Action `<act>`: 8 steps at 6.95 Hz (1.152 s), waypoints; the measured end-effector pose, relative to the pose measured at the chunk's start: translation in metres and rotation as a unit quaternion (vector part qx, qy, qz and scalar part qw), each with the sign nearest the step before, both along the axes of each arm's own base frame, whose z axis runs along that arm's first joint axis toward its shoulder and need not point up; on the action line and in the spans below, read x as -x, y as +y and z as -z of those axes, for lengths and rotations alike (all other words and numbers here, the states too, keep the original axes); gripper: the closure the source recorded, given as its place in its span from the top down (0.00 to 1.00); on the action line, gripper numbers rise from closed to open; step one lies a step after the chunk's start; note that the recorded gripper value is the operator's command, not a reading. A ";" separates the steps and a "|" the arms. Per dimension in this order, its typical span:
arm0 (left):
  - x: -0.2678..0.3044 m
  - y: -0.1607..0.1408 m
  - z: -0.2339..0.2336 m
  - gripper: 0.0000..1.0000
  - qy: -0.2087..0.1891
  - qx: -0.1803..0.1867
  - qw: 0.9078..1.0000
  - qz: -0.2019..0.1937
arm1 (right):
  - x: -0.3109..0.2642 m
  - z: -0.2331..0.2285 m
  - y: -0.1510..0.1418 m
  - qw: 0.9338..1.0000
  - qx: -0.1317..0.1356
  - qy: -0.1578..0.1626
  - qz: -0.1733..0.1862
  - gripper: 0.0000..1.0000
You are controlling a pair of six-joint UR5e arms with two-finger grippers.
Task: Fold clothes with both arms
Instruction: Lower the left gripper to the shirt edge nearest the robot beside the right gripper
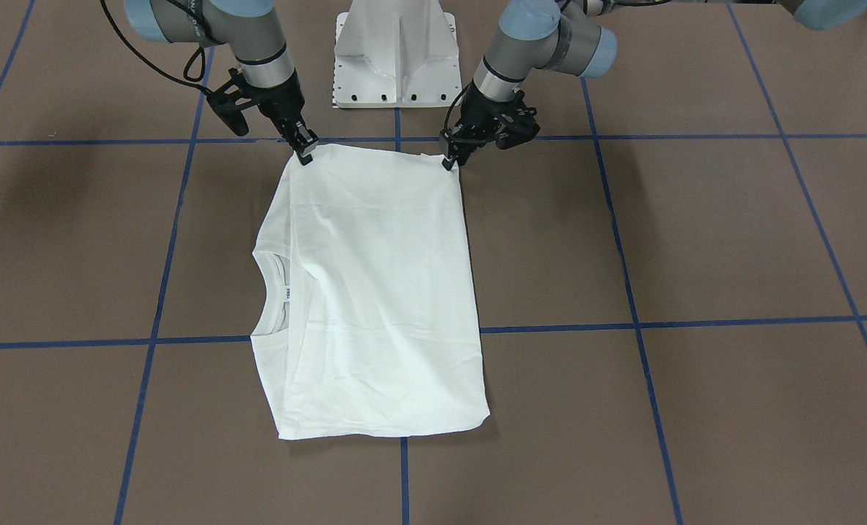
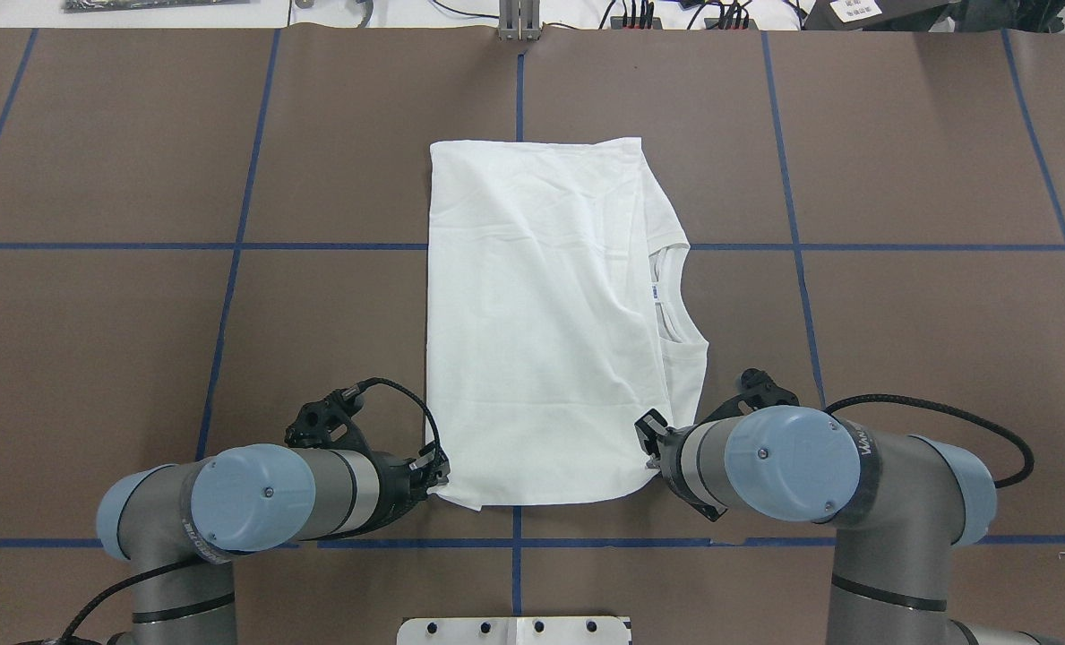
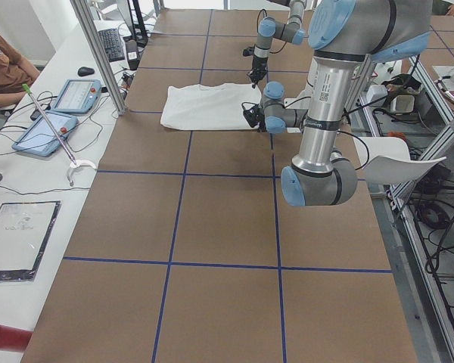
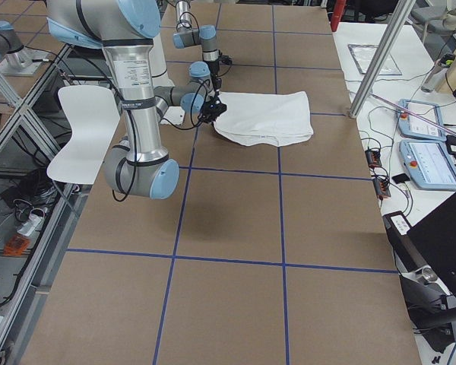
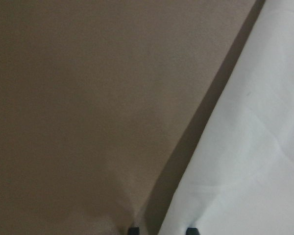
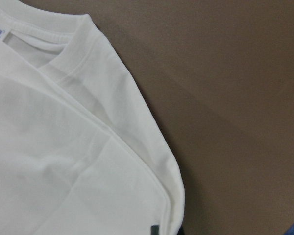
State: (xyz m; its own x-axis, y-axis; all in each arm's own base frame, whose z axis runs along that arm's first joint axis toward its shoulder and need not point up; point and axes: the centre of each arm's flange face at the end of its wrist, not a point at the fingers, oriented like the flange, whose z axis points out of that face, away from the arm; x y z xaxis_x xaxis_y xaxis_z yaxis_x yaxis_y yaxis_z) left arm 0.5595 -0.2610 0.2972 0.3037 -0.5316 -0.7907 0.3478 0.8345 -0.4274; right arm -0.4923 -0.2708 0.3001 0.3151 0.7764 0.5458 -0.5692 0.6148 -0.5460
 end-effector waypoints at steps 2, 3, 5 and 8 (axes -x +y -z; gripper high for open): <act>-0.002 0.004 0.003 0.00 0.005 0.013 1.000 0.001 | 0.000 0.001 0.000 1.000 0.000 -0.001 0.000 0.00; -0.002 0.005 0.004 0.00 0.006 0.015 1.000 0.000 | 0.000 0.001 0.000 1.000 0.000 -0.001 0.000 0.00; 0.005 0.007 0.012 0.00 0.016 0.013 1.000 -0.002 | -0.001 0.003 0.000 1.000 -0.001 -0.003 0.000 0.00; 0.065 0.011 0.079 0.00 0.070 0.002 0.998 0.002 | -0.048 0.033 0.006 0.999 -0.009 -0.034 -0.008 0.00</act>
